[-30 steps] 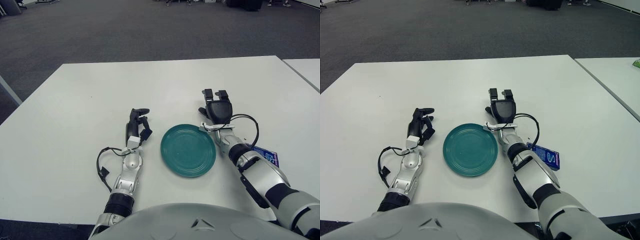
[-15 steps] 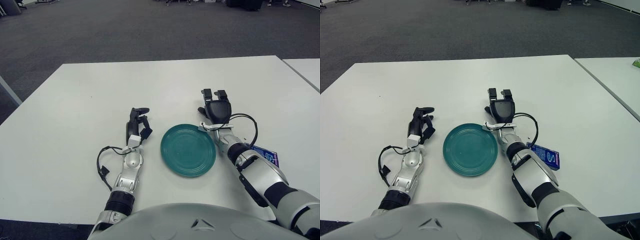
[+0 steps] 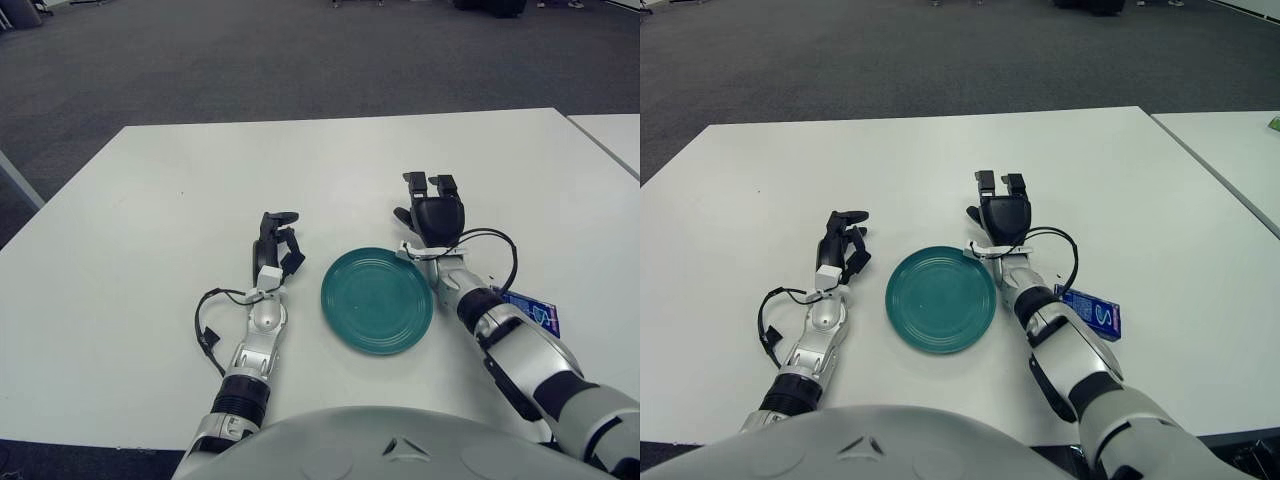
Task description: Put the gum into the plate.
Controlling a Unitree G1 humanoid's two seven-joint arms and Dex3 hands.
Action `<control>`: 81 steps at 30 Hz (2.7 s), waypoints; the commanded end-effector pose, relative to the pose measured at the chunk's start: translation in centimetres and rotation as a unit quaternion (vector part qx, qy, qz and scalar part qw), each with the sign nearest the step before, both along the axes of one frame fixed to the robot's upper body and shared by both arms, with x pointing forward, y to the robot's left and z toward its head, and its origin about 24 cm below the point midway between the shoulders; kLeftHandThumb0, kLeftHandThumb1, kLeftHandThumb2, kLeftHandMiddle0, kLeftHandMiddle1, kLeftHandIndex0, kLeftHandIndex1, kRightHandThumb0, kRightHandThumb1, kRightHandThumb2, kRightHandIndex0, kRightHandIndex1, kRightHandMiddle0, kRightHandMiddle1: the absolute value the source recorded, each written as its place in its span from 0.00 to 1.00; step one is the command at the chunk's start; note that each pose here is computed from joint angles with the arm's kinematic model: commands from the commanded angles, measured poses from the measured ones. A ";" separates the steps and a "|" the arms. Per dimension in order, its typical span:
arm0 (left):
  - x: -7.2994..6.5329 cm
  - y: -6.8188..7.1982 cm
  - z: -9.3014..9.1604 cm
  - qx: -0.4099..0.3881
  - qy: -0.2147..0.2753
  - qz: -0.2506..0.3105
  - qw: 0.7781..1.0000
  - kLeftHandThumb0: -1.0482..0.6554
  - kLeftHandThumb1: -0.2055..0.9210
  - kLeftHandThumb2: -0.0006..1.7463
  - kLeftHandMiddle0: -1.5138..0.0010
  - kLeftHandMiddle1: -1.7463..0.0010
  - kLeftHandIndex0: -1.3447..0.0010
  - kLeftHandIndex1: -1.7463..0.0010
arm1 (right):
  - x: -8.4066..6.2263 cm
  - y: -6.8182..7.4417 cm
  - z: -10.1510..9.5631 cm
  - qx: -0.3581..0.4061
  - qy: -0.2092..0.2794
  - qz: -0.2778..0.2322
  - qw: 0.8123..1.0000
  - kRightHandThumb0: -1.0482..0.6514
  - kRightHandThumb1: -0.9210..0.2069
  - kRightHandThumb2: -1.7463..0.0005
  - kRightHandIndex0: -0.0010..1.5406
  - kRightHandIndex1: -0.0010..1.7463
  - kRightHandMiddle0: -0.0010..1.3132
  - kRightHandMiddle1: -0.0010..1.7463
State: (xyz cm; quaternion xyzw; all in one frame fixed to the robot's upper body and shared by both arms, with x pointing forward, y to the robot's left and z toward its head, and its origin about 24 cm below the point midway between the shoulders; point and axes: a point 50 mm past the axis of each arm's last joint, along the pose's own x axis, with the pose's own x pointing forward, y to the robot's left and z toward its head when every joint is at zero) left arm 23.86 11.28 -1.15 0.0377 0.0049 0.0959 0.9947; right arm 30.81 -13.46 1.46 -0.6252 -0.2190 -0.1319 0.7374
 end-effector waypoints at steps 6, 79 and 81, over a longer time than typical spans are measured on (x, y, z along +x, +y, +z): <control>-0.5 -0.1 -1.7 -0.016 0.054 0.004 0.998 0.19 1.00 0.57 0.81 0.37 0.80 0.30 | -1.7 -1.9 5.8 -0.007 -0.062 -0.013 0.998 0.17 0.06 0.78 0.19 0.40 0.00 0.55; -0.4 2.1 -1.5 -0.011 0.042 -0.036 0.998 0.19 1.00 0.56 0.79 0.39 0.82 0.29 | -14.2 -9.9 5.2 -0.003 0.298 -0.066 0.952 0.13 0.00 0.70 0.25 0.06 0.00 0.44; -0.4 2.2 -1.5 -0.013 0.042 -0.039 0.998 0.19 1.00 0.56 0.79 0.40 0.82 0.29 | -14.4 -10.0 4.8 0.000 0.300 -0.070 0.951 0.13 0.00 0.70 0.25 0.06 0.00 0.44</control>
